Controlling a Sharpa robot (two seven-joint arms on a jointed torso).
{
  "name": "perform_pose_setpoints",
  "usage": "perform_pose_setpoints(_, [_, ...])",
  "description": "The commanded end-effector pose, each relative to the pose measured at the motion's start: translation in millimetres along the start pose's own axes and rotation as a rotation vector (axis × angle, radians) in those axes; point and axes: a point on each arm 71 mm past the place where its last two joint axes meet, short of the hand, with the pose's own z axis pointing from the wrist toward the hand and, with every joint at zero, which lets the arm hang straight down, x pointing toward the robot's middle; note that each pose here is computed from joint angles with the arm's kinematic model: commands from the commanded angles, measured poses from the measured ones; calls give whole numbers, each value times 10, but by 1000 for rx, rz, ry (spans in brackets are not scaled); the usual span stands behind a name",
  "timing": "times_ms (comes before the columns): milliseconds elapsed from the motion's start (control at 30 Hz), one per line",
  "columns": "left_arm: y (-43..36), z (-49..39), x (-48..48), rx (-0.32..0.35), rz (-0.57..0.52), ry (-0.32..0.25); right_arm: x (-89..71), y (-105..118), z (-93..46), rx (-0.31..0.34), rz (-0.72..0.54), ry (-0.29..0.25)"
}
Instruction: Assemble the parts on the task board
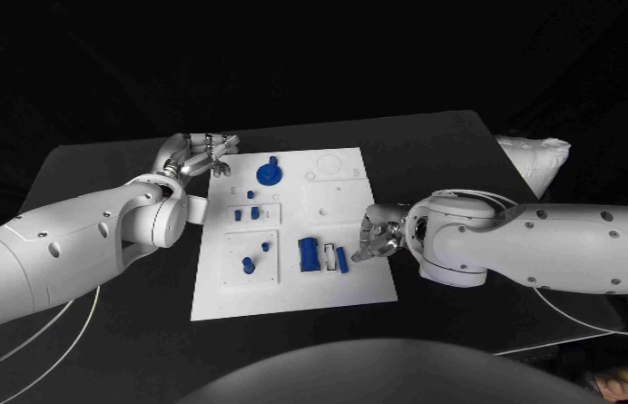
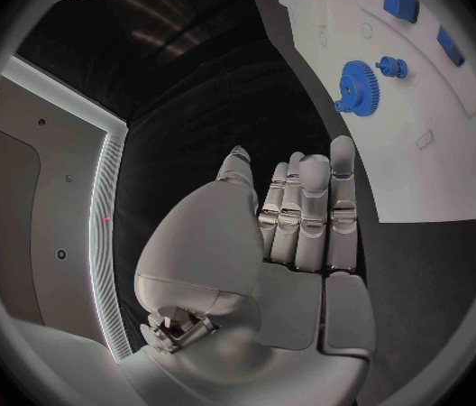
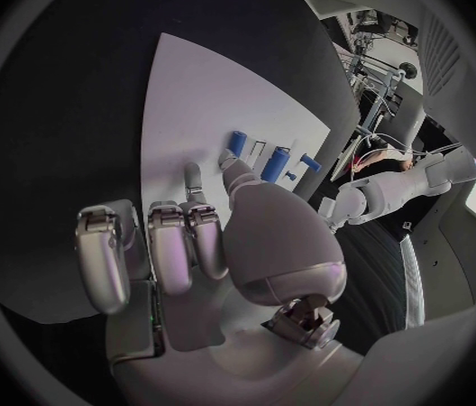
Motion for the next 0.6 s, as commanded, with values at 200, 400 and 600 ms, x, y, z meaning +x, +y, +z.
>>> perform_pose_setpoints(200, [-15,2,26,9,-6,20,24,33,-6,-3,37,-2])
perform_pose_setpoints(400, [-14,1,21,9,-5,20,49,97,-7,-25,91,16])
perform_pose_setpoints(600, [-15,4,28,10,-6,22,74,181,20,-39,92,30])
